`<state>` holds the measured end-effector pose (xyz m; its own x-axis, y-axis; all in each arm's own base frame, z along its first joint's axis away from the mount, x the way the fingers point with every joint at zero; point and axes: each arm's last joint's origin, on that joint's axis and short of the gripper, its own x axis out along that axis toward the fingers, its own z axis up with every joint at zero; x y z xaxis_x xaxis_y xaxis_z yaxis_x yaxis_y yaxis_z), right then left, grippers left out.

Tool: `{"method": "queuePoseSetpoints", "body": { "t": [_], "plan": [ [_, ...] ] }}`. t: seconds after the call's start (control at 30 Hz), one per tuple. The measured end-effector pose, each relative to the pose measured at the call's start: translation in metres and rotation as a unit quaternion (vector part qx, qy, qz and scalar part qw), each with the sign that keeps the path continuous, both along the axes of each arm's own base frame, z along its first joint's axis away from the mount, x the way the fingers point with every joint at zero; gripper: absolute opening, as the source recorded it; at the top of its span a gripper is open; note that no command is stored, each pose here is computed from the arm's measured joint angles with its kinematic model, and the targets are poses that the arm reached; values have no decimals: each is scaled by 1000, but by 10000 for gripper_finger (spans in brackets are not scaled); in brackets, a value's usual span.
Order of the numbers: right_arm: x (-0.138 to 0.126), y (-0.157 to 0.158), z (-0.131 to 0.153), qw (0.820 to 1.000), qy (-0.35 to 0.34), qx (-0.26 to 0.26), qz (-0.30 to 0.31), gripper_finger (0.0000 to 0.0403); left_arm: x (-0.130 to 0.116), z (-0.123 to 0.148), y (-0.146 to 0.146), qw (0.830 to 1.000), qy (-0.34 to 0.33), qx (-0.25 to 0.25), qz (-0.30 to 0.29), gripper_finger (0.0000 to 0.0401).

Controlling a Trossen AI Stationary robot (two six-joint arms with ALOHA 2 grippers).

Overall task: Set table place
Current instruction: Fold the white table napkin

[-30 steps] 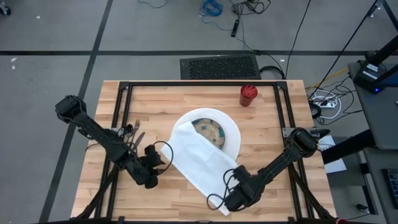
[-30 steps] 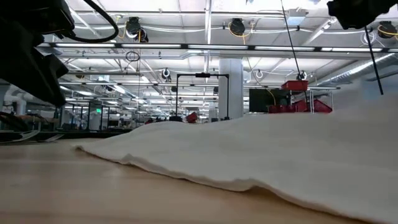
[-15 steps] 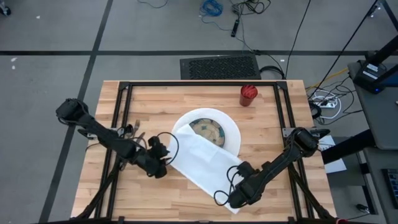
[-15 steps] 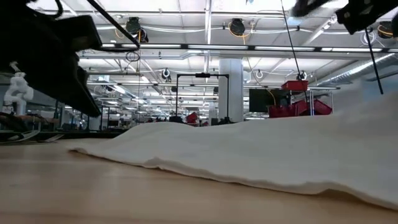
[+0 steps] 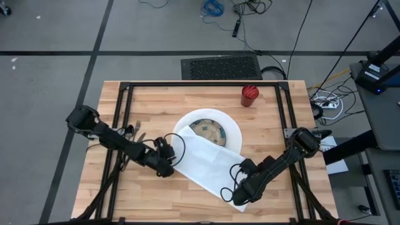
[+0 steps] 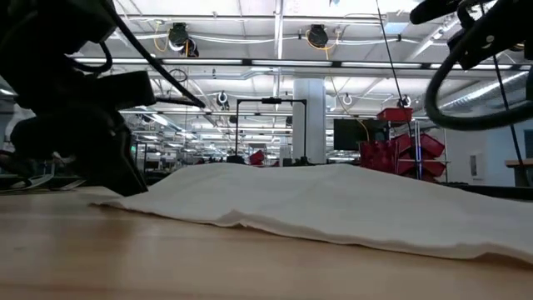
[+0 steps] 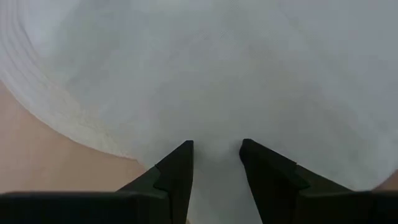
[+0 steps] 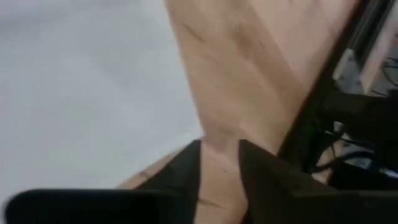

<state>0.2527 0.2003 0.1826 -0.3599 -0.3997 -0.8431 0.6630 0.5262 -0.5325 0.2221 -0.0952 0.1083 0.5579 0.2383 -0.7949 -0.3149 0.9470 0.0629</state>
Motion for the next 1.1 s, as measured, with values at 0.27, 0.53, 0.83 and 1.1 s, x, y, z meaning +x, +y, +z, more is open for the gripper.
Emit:
{"method": "queuePoseSetpoints", "body": {
  "t": [0.27, 0.53, 0.83, 1.1],
  "plan": [
    [18, 18, -2, 988, -129, 67, 55, 212, -9, -1, -18, 996, 16, -90, 3, 128],
    [39, 59, -19, 939, -270, 185, 102, 207, -22, 3, -43, 989, 62, -133, -32, 128],
    [37, 72, -41, 944, -233, 208, 103, 200, -42, 10, -69, 975, 98, -189, -65, 128],
    [30, 69, -26, 943, -217, 239, 82, 201, -51, 24, -90, 963, 92, -238, -82, 128]
  ]
}}
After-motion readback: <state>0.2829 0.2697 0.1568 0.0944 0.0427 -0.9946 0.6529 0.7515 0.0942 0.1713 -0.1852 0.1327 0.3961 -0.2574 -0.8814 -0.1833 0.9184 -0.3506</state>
